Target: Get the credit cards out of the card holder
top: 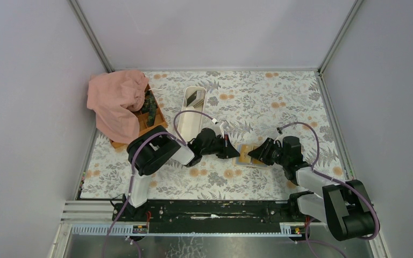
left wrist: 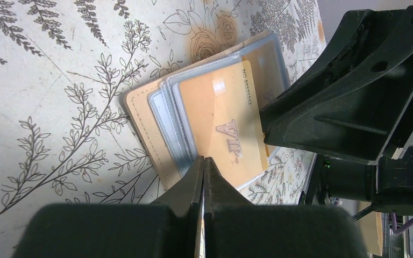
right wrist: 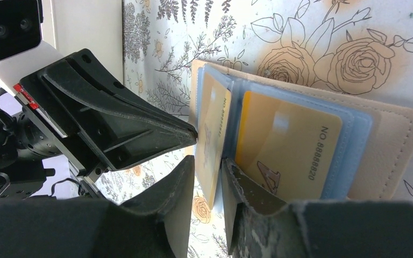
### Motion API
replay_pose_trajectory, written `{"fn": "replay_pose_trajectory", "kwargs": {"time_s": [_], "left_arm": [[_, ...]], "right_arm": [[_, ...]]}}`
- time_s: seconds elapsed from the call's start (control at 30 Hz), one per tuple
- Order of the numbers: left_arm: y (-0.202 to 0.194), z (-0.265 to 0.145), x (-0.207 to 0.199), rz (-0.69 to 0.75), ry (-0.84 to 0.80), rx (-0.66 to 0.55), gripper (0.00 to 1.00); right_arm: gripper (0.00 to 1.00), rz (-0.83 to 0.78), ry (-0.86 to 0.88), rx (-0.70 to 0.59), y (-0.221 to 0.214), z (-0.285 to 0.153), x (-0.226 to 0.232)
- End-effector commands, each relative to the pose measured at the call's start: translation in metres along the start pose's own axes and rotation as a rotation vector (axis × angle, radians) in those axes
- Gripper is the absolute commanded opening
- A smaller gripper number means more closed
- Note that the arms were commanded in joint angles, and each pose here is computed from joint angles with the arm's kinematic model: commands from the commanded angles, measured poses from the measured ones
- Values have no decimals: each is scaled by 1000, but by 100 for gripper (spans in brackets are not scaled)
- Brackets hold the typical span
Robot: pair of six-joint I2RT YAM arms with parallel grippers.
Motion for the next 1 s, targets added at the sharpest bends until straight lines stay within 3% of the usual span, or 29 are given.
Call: {"fn": "replay_pose_trajectory", "kwargs": {"time_s": [0.0,0.1,0.23,0.5,0.77,0.97], "left_arm": [[-15,0,36,-13,119,26,0],[-16,0,36,-13,120,30,0],[-16,0,36,-12,119,30,0],[-16,2,36,-12,119,36,0],[-17,3,39,-17,125,41,0],[-17,3,39,-16,127,40,0]], "right_arm": [[31,-8,48,-24,6,-1,10],[25,-13,56,-27,7,-1,11],[24,-13,118,-17,8,1,18],[36,-2,173,11,4,8,20],[36,-1,246,-5,10,6,32],[35,-48,196,-9,10,-1,29]]}}
Point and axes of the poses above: each gripper's point midway between its finger pads, its own z axis out along the fingers, its own x axis along the line the jaws close on, y = z × x, the point moved 4 cm from there along -z, back along the fingers, and after that the axes turned 13 degrees about -z, right-handed, at the moved point
